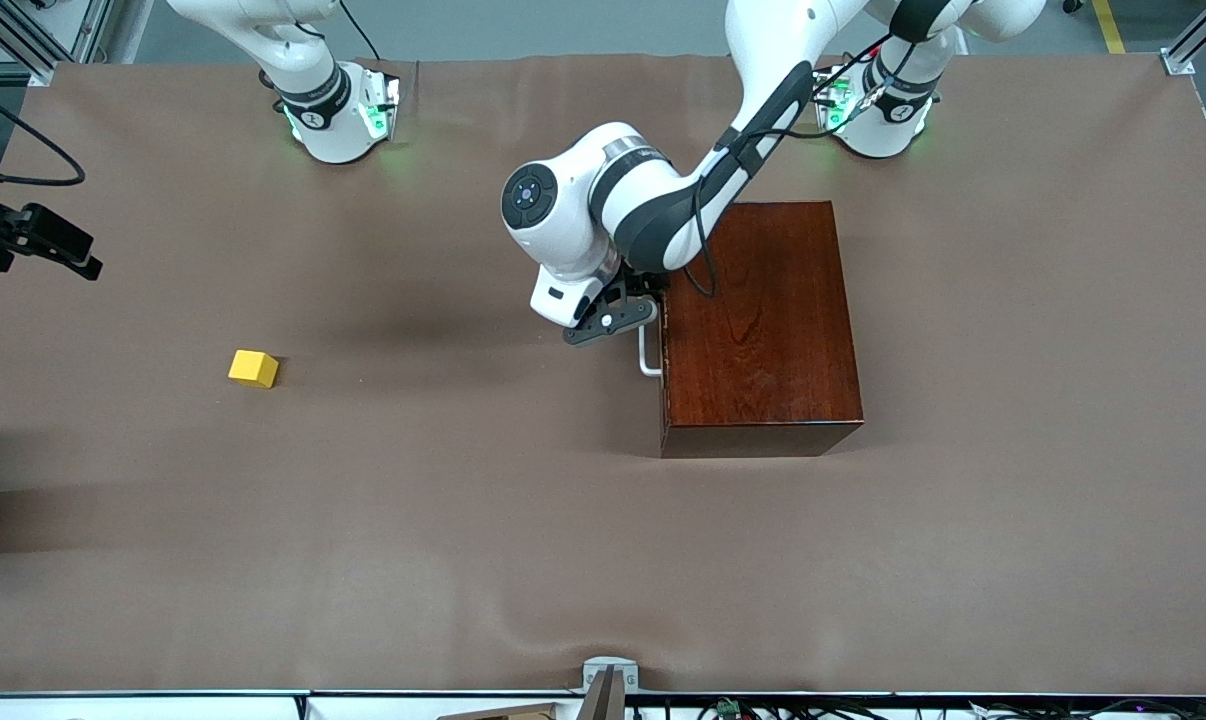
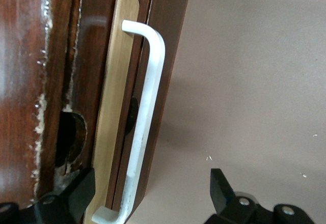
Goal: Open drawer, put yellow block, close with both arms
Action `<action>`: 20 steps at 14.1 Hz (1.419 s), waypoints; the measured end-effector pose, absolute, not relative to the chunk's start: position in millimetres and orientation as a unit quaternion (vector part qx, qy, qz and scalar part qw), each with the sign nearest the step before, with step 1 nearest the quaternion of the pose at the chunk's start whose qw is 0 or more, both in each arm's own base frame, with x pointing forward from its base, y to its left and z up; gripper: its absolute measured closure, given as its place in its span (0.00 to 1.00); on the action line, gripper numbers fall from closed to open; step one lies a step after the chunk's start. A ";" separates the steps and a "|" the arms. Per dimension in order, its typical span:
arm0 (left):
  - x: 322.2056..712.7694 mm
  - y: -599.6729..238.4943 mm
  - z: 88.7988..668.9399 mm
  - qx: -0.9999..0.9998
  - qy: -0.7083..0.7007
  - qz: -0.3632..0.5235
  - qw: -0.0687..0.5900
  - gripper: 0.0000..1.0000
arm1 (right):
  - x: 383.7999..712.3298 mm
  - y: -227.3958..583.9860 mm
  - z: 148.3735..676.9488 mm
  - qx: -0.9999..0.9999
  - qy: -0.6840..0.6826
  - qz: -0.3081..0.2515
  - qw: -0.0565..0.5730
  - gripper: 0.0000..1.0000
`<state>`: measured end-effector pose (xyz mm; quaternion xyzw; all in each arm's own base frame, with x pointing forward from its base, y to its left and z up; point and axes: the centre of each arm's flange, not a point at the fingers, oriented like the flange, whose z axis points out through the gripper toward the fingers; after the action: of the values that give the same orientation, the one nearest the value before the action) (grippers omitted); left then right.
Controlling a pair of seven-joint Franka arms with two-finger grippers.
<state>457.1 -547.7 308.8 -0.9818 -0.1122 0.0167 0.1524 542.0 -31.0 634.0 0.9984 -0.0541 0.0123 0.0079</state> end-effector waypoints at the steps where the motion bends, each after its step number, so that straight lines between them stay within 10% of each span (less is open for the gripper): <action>1: 457.1 -548.0 307.1 -0.982 -0.110 0.015 0.154 0.00 | 542.0 -31.0 634.0 0.998 -0.054 0.012 0.008 0.00; 20: 475.8 -554.6 288.0 -0.988 -0.103 -0.023 0.114 0.00 | 542.3 -30.9 633.3 0.998 -0.054 0.012 0.008 0.00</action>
<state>475.8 -554.6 288.0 -0.9879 -0.1026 -0.0225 0.1140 542.3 -30.9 633.3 0.9984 -0.0540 0.0117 0.0080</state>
